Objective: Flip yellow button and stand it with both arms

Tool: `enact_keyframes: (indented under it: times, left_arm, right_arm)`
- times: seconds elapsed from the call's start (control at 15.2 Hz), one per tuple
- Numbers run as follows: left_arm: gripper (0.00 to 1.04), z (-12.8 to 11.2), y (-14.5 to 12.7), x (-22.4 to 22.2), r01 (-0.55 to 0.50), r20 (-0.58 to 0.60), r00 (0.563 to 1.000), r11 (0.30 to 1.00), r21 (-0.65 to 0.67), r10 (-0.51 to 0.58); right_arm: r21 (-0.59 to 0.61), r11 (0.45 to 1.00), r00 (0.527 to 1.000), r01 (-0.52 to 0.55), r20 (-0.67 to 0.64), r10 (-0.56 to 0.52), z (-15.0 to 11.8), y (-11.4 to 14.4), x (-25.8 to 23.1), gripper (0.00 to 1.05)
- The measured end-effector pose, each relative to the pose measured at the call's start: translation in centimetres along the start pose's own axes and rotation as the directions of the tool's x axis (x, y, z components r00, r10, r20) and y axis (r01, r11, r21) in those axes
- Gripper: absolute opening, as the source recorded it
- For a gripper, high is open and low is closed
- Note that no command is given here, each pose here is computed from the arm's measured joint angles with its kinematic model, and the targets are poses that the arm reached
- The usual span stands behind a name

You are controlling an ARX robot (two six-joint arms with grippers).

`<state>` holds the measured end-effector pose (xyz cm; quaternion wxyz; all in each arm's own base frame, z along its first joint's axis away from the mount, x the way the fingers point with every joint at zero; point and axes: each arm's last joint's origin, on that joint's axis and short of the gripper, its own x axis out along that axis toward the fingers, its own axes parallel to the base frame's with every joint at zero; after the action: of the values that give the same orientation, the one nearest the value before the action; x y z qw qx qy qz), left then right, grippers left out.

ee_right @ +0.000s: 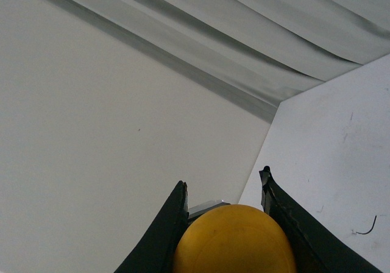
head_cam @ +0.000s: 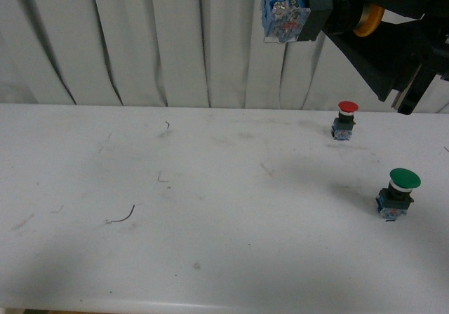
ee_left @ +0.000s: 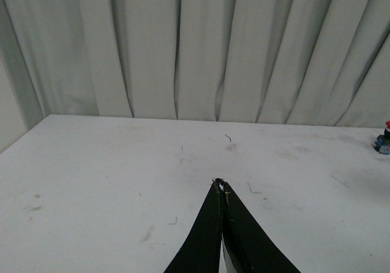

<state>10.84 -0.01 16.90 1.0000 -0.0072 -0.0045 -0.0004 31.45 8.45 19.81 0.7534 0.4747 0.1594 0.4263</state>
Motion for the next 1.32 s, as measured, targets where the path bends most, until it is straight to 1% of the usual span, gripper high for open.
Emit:
enact_keyframes:
  times: [0.13,0.2,0.26,0.33,0.39,0.46,0.53,0.59,0.66,0.72,0.79,0.86,0.99,1.05,1.12,1.25,1.32]
  left_arm:
    - [0.02,-0.6,0.0,-0.9,0.0,-0.046,0.999,1.0,0.0,0.0]
    - [0.02,0.0,0.0,-1.1,-0.003,0.004,1.0,1.0,0.0,0.003]
    - [0.02,-0.4,0.0,-1.1,-0.002,-0.016,1.0,1.0,0.0,0.002]
    - [0.03,-0.3,0.0,-1.1,0.0,-0.008,1.0,1.0,-0.001,0.0]
    - [0.2,-0.3,0.0,-1.1,-0.001,-0.012,1.0,1.0,0.0,0.001]
    - [0.38,-0.3,0.0,-1.1,0.0,-0.012,1.0,1.0,0.0,0.0]
    - [0.49,-0.3,0.0,-1.1,0.0,-0.012,1.0,1.0,0.0,0.0]
    - [0.64,-0.3,0.0,-1.1,0.0,-0.012,1.0,1.0,0.0,0.0]
    - [0.75,-0.3,0.0,-1.1,0.0,-0.012,1.0,1.0,0.0,0.0]
    - [0.86,-0.3,0.0,-1.1,0.0,-0.011,1.0,1.0,0.0,0.0]
    - [0.96,-0.3,0.0,-1.1,0.0,-0.012,1.0,1.0,0.0,0.0]
    - [0.98,-0.3,0.0,-1.1,0.0,-0.012,1.0,1.0,0.0,0.0]
    - [0.98,-0.3,0.0,-1.1,0.0,-0.011,1.0,1.0,0.0,0.0]
    - [0.98,-0.3,0.0,-1.1,0.0,-0.012,1.0,1.0,0.0,0.0]
    - [0.98,-0.3,0.0,-1.1,0.0,-0.012,1.0,1.0,0.0,0.0]
    - [0.98,-0.3,0.0,-1.1,0.0,-0.012,1.0,1.0,0.0,0.0]
    - [0.98,-0.3,0.0,-1.1,0.0,-0.012,1.0,1.0,0.0,0.0]
  right_arm:
    - [-0.009,1.0,1.0,0.0,-0.001,0.0,0.0,0.0,0.0,0.34]
    - [-0.009,1.0,1.0,0.002,-0.002,-0.002,0.0,-0.1,0.0,0.34]
    - [-0.013,1.0,1.0,-0.002,-0.006,0.002,-0.1,0.0,0.0,0.34]
    - [-0.021,1.0,1.0,0.0,-0.01,0.0,-0.2,-0.1,0.1,0.34]
    - [-0.065,0.998,1.0,0.003,-0.001,-0.003,-0.1,-0.1,0.2,0.34]
    - [-0.137,0.988,0.998,0.067,0.03,-0.063,0.8,-0.1,1.0,0.34]
    - [-0.174,0.971,0.986,0.167,0.048,-0.161,1.4,-0.5,1.6,0.34]
    - [-0.269,0.907,0.945,0.325,0.071,-0.318,2.0,-1.3,2.1,0.34]
    - [-0.34,0.827,0.892,0.447,0.096,-0.443,2.5,-2.0,2.4,0.34]
    - [-0.447,0.702,0.817,0.555,0.135,-0.56,3.4,-3.0,2.4,0.34]
    - [-0.532,0.565,0.737,0.631,0.183,-0.65,4.4,-4.1,2.1,0.34]
    - [-0.636,0.394,0.651,0.664,0.233,-0.722,5.4,-5.2,1.4,0.34]
    - [-0.748,0.201,0.56,0.632,0.262,-0.786,7.4,-6.4,0.3,0.34]
    - [-0.776,0.149,0.533,0.613,0.267,-0.803,8.4,-6.8,0.2,0.34]
    - [-0.779,0.125,0.509,0.615,0.271,-0.817,9.0,-7.3,0.1,0.34]
    - [-0.756,0.089,0.448,0.649,0.285,-0.847,10.0,-9.0,-0.1,0.34]
    - [-0.717,0.09,0.409,0.691,0.286,-0.867,10.7,-10.1,-0.4,0.34]
